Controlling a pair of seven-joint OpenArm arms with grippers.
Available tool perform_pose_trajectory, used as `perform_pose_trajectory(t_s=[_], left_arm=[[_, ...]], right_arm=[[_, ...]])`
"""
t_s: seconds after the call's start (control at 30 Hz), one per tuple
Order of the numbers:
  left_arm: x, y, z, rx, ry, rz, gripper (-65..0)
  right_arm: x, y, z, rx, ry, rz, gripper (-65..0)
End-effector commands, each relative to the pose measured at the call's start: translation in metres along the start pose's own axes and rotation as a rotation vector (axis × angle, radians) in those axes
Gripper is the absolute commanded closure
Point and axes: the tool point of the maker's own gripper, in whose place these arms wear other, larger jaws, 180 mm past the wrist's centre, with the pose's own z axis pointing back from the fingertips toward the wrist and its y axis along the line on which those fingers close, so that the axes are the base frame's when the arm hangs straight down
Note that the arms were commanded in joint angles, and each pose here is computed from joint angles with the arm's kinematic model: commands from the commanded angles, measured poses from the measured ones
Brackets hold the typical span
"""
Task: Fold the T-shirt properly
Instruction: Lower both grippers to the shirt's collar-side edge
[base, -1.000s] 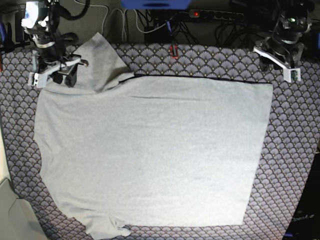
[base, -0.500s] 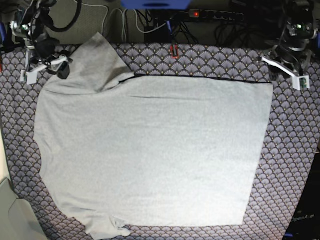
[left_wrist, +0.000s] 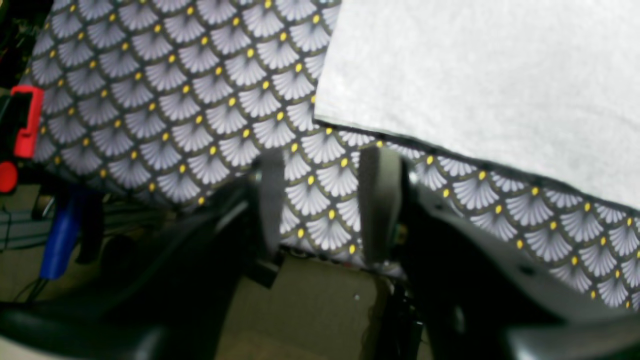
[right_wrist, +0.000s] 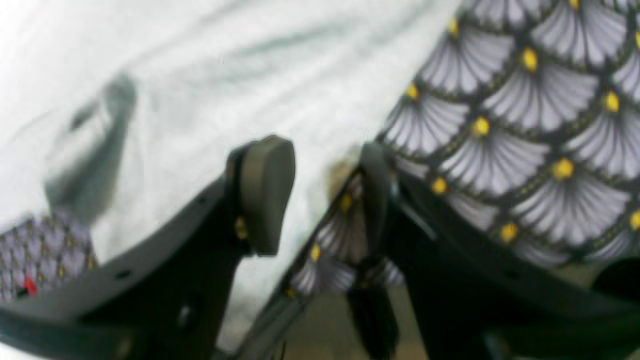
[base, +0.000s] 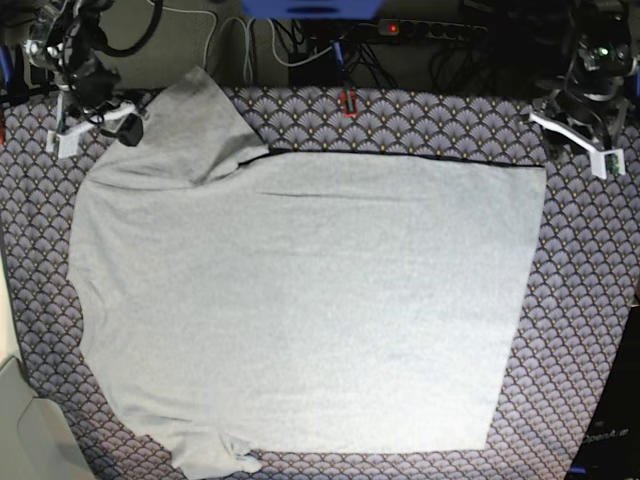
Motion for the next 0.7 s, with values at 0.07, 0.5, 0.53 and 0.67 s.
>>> perform_pose_trajectory(t_s=[0.07, 0.5, 0.53, 0.67], left_arm=[[0.009, 0.001, 0.003, 0.002, -0.034, -0.01, -24.6], [0.009, 0.0, 0.003, 0.0, -0.034, -0.008, -24.6], [0.009, 0.0, 0.003, -0.001, -0.034, -0.007, -24.6], [0.007, 0.001, 0.003, -0.001, -0.029, -0.007, -24.6]], right_arm=[[0.002, -0.011, -0.001, -0.021, 0.005, 0.003, -26.5], [-0.012, 0.014, -0.01, 0.044, 0.056, 0.033, -26.4], [-0.014, 0.018, -0.011, 0.054, 0.062, 0.038, -25.8], [-0.017, 0.027, -0.015, 0.078, 0.072, 0.049, -19.4]])
